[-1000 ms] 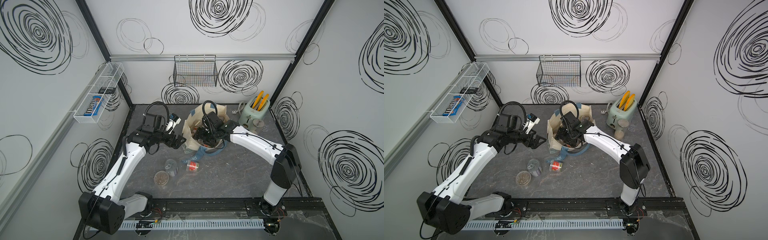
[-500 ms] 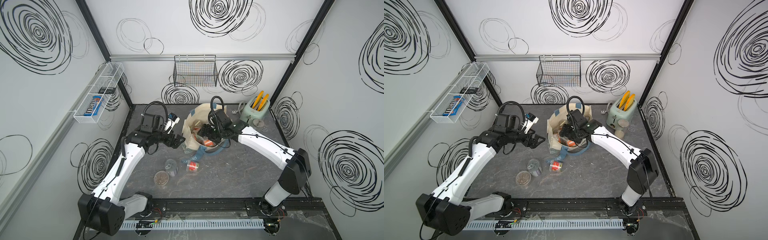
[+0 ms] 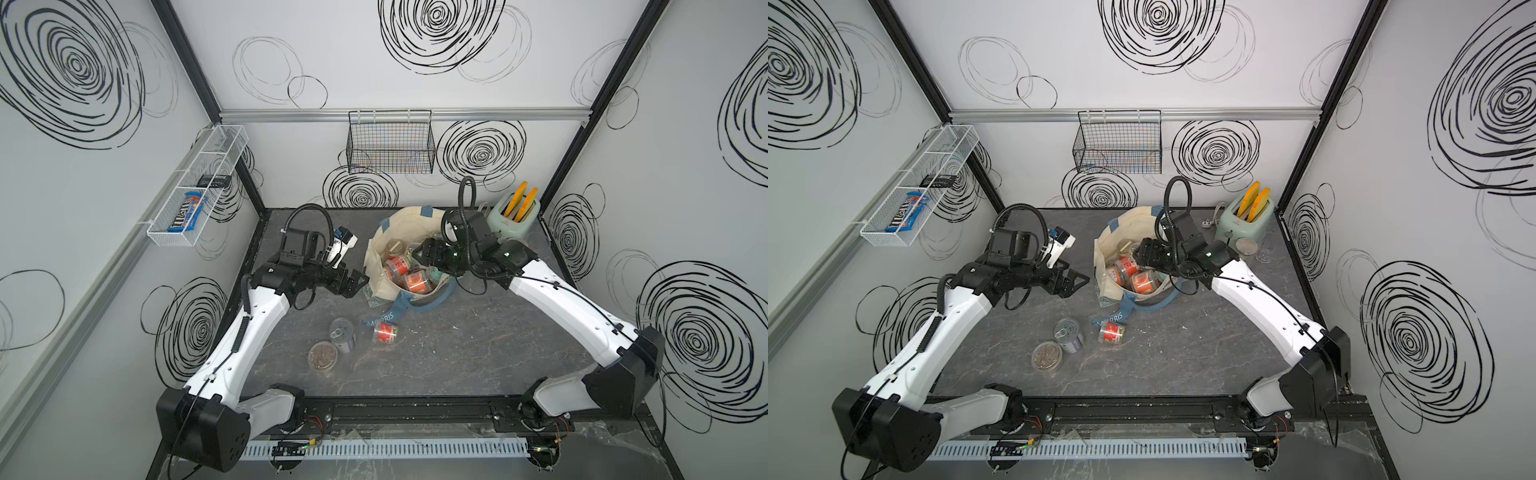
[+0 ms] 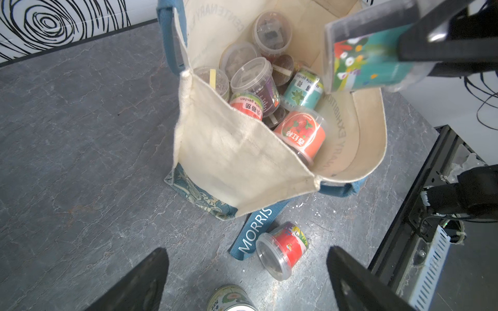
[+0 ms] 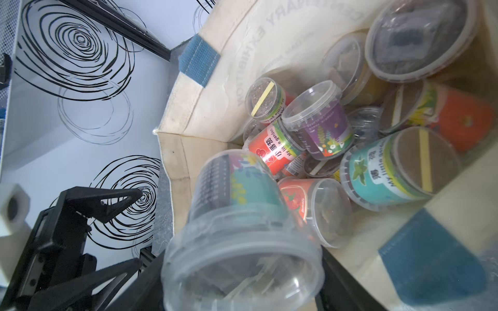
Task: Take out the seed jars from the canvas bag
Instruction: Pick up the seed jar from the canvas bag, then place the seed jar at the center of the board.
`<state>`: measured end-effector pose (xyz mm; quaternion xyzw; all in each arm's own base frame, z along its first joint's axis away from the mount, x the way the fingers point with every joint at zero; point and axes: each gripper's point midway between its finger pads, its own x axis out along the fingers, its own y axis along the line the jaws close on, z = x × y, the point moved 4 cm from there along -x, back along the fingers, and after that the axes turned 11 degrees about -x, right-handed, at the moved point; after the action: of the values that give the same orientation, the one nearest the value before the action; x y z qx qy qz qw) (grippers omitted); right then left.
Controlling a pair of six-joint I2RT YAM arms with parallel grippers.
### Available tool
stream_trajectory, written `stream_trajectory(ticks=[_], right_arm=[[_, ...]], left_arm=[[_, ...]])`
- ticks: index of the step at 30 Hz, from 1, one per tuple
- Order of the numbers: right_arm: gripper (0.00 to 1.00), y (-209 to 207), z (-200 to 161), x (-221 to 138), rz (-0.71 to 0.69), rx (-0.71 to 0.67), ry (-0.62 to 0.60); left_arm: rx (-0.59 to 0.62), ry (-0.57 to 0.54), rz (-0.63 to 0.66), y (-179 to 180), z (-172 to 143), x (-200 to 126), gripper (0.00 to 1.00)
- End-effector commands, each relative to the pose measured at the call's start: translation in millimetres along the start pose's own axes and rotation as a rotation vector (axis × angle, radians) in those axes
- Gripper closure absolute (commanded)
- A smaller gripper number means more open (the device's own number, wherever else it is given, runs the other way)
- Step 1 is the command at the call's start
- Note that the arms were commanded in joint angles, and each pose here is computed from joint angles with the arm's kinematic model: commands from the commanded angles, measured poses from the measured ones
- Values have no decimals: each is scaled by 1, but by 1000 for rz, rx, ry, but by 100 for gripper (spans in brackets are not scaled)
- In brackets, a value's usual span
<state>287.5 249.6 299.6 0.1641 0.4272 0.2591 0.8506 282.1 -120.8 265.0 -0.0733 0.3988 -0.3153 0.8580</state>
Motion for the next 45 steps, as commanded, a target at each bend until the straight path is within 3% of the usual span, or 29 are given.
stream_trajectory(ticks=[1,9,17,22,27,33,38,45], right_arm=[[23,-5,-11,-27,-18,-62,13],[23,-17,-43,-74,-31,-34,40],[23,-40,-90,-90,-74,-38,178],[22,-58,-129,-81,-80,15,287],[22,-75,-147,-67,-114,67,292],[21,-115,-152,-43,-295,91,293],[21,-142,-148,-28,-344,128,261],[21,-178,-164,-25,-466,159,377]], left_arm=[[29,-44,-16,-3,6,-6,4],[33,-32,-15,-2,9,-3,4],[34,-26,-10,-1,9,-3,4],[28,-19,-6,1,7,-1,4],[26,-15,-1,3,9,-1,4],[29,-16,2,3,7,-1,4],[37,-29,22,5,9,-6,4],[23,-48,30,9,2,-12,4]])
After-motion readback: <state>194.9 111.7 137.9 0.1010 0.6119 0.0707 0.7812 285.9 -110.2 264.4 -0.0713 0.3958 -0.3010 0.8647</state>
